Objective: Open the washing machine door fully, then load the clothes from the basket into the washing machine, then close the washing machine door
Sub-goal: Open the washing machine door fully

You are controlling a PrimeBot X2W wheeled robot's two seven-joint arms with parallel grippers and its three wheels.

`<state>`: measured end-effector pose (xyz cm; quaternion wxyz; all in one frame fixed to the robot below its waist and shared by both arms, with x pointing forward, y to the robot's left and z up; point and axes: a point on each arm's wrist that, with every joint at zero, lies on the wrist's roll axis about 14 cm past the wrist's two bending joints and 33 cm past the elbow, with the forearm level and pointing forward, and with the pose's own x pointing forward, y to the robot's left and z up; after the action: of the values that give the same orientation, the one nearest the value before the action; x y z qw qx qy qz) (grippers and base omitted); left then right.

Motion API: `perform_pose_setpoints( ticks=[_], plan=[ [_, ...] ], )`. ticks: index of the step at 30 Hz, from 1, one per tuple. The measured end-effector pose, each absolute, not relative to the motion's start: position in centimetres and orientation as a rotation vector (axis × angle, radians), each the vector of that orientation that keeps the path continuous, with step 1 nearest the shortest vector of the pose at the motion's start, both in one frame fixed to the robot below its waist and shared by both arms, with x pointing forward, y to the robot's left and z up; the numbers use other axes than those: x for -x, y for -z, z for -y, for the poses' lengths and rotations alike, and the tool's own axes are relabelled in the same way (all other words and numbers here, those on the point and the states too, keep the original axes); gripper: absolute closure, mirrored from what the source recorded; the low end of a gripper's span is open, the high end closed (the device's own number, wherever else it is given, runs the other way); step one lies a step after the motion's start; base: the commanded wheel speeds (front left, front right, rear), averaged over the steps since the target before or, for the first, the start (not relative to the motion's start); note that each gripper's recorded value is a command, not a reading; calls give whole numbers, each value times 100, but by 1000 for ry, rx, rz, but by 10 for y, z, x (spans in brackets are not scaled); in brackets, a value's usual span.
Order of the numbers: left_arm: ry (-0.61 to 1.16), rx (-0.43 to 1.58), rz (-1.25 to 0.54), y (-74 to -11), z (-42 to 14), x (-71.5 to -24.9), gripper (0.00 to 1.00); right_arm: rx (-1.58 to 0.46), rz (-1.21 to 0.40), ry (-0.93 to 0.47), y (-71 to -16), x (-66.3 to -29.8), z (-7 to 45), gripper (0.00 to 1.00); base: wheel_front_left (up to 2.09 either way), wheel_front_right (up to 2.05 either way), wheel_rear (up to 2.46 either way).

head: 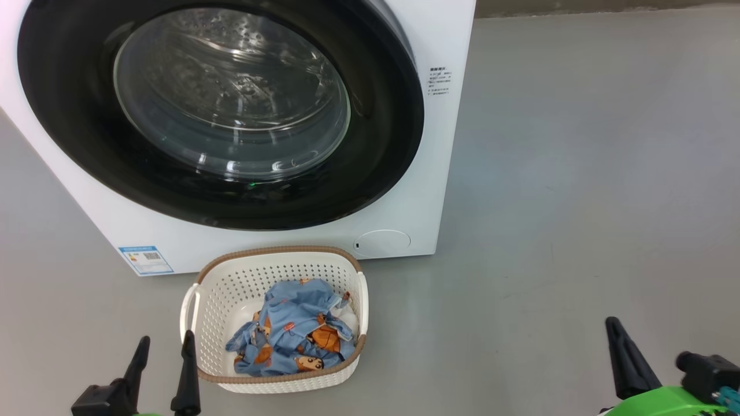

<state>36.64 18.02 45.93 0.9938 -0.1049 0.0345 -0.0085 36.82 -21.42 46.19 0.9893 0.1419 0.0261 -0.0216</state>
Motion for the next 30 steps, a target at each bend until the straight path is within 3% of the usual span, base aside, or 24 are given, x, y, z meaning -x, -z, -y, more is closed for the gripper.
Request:
perform_pose_setpoints(
  ticks=[15,24,30],
  plan=[
    [20,208,-106,-447,-178,-370,0,-1080,39,346,-446,-384,268,100,0,0,0],
    [15,198,-128,-437,-180,-384,0,-1289,40,391,-441,-407,300,100,0,0,0],
    [12,188,-156,-426,-181,-391,0,-1391,14,346,-444,-430,309,100,0,0,0]
  ],
)
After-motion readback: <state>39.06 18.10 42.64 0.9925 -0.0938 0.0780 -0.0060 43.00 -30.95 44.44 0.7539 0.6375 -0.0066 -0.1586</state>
